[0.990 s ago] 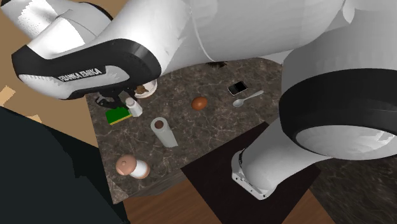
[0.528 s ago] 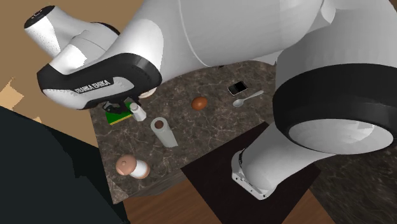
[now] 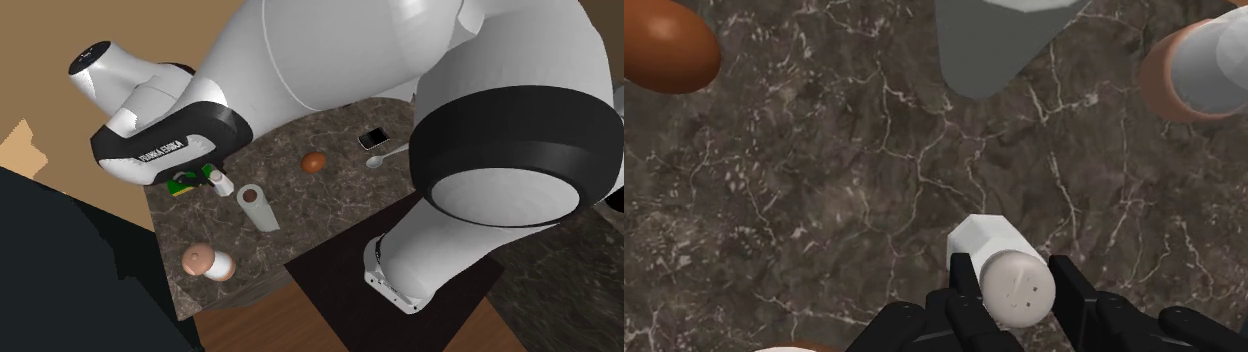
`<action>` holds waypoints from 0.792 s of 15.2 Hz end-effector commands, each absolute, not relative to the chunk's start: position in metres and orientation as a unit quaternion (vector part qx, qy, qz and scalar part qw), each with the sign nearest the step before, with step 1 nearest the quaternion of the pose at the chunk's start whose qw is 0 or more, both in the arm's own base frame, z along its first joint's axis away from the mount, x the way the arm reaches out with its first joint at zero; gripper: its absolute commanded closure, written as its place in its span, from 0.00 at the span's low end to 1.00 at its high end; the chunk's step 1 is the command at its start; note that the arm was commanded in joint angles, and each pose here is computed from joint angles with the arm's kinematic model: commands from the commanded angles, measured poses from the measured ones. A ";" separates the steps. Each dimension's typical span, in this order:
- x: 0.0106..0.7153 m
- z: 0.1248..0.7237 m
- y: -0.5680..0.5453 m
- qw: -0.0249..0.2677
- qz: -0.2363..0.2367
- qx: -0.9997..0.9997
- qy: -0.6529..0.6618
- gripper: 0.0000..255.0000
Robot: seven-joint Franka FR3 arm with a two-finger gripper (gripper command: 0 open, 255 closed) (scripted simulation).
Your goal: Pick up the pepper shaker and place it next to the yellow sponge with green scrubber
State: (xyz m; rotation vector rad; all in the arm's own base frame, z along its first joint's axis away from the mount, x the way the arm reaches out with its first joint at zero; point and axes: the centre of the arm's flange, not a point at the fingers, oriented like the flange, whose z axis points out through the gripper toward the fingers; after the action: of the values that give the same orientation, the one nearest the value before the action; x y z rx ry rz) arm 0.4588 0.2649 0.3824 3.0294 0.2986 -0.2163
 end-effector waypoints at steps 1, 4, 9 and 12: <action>0.458 0.372 0.264 0.045 -0.071 0.992 0.098 1.00; 0.458 0.356 0.264 0.045 -0.071 0.992 0.098 1.00; 0.458 0.330 0.264 0.045 -0.071 0.992 0.098 1.00; 0.458 0.318 0.264 0.045 -0.071 0.992 0.098 1.00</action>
State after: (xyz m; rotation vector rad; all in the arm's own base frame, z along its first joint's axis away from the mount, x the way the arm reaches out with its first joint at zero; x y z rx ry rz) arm 0.4584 0.2635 0.3205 3.0296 0.2985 -0.2166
